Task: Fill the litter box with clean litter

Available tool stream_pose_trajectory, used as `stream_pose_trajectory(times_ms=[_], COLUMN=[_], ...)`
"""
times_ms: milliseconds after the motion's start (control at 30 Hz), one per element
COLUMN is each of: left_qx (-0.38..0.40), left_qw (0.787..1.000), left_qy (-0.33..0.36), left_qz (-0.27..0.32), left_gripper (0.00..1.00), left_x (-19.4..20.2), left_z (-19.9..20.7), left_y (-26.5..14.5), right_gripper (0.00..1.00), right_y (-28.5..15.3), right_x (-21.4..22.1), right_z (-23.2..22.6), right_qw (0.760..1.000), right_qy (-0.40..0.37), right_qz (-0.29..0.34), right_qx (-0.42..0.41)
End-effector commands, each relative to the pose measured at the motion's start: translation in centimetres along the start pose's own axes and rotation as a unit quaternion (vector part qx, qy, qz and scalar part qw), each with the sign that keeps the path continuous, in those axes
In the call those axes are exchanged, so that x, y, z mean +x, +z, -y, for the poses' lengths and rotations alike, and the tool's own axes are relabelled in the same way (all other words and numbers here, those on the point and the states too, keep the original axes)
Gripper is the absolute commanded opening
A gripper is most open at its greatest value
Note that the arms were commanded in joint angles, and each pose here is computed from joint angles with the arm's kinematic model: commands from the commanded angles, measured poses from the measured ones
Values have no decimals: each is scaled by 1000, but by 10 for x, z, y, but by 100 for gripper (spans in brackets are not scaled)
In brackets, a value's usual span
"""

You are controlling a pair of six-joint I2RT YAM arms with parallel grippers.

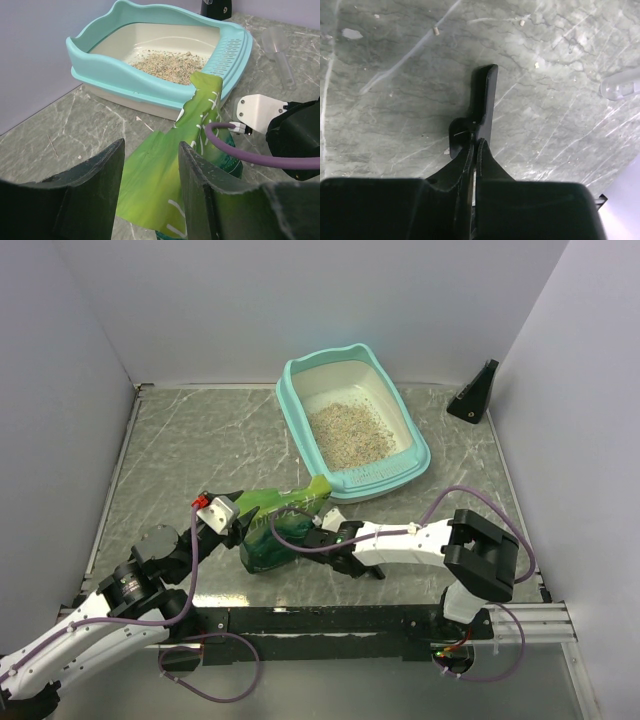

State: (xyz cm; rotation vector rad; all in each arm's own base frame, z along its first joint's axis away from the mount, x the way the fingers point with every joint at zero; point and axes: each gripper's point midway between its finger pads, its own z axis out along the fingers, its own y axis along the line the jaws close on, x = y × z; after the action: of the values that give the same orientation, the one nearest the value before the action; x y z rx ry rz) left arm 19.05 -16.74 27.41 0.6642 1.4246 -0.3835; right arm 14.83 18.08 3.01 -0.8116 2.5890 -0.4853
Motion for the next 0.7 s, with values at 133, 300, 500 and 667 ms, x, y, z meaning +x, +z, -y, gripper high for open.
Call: stream_pose_trajectory(times_ms=[133,300,500,667], left_qx=[-1,33,82,174], left_qw=[1000,999,994,971], left_qy=[-7,-13,-74,-162], left_qz=[24,40,25,27], left_gripper=[52,53,55,57], left_x=[-16,-29,-49,-87], left_z=[-2,8,25,57], left_y=[1,-3,-9,-17], right_gripper=[0,0,0,0], right_y=[-30,-78,-162,-236], right_x=[-12,-17,-36,-45], right_z=[16,33,29,20], right_qw=[999,992,941,858], right_qy=[40,77,77,19], right_qz=[32,87,214,326], right_qx=[3,-59,-251,-397])
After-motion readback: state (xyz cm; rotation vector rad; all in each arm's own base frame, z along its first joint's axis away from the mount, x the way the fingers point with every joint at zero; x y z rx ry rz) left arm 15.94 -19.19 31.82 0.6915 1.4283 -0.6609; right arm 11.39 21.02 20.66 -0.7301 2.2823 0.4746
